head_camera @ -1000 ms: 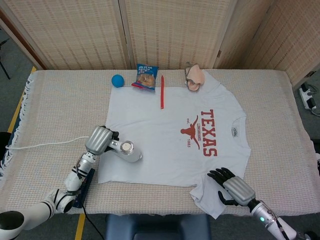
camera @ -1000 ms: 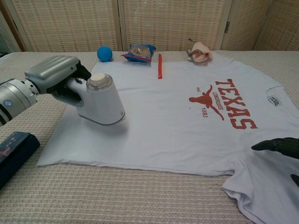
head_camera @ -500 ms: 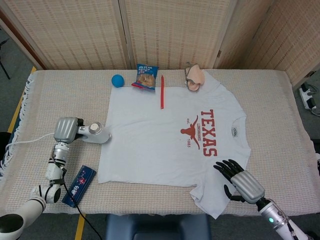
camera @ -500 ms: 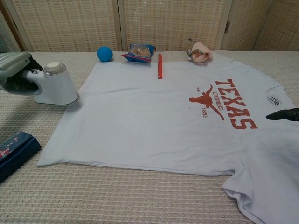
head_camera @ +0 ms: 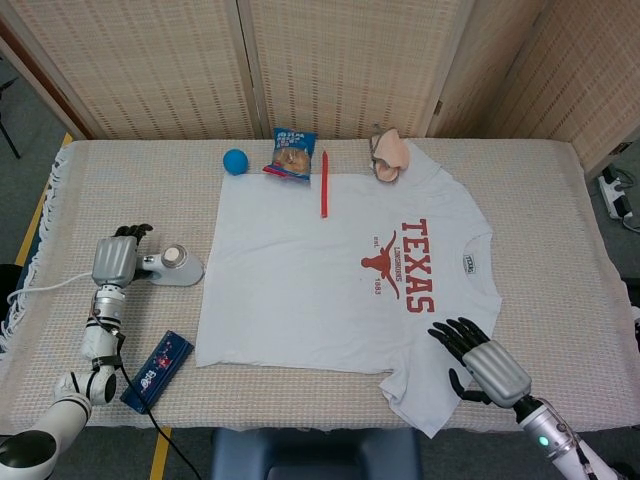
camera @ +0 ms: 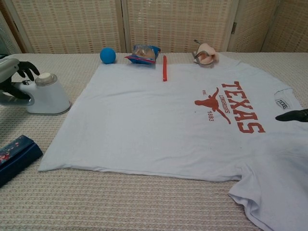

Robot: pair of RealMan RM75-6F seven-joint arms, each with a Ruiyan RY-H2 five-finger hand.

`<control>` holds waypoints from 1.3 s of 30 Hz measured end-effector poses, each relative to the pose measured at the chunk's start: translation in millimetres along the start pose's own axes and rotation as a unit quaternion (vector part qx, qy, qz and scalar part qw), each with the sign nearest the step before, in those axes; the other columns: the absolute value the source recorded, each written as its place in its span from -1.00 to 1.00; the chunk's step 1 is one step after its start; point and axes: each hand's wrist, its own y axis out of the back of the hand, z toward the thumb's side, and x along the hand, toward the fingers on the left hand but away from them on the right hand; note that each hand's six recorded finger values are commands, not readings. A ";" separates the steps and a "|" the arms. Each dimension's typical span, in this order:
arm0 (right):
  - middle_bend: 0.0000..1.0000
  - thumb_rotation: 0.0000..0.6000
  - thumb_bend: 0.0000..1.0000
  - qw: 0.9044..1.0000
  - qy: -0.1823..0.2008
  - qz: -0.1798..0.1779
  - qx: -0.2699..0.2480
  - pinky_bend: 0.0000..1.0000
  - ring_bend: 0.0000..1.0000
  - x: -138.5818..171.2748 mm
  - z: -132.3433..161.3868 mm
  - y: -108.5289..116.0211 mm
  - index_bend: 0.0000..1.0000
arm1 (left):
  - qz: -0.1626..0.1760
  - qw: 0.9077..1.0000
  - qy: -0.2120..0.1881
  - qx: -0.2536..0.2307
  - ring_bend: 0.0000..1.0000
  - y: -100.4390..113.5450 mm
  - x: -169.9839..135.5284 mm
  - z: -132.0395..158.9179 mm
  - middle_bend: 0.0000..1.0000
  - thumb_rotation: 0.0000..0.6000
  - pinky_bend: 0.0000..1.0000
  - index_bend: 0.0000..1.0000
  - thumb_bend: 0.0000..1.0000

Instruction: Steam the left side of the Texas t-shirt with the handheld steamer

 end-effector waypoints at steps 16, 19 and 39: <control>-0.90 0.24 0.40 1.000 -0.008 -0.016 -0.001 -1.00 -1.00 3.7 -5.1 8.2 -1.00 | -0.032 0.999 0.036 0.014 -1.00 11.5 -8.9 -35.4 -1.00 1.00 -0.85 -1.00 -1.00; -0.90 0.29 0.35 1.000 -0.012 -0.021 0.002 -1.00 -1.00 5.8 -8.1 12.4 -1.00 | -0.039 0.999 0.037 0.002 -1.00 13.2 -15.4 -36.5 -1.00 1.00 -0.85 -1.00 -1.00; -0.78 0.43 -1.00 0.974 -0.136 -0.174 0.042 -0.85 -0.95 57.4 -53.3 82.3 -1.00 | 0.030 0.997 0.037 -0.064 -0.65 84.8 -138.6 -63.4 -0.49 1.00 -0.68 -0.53 -0.89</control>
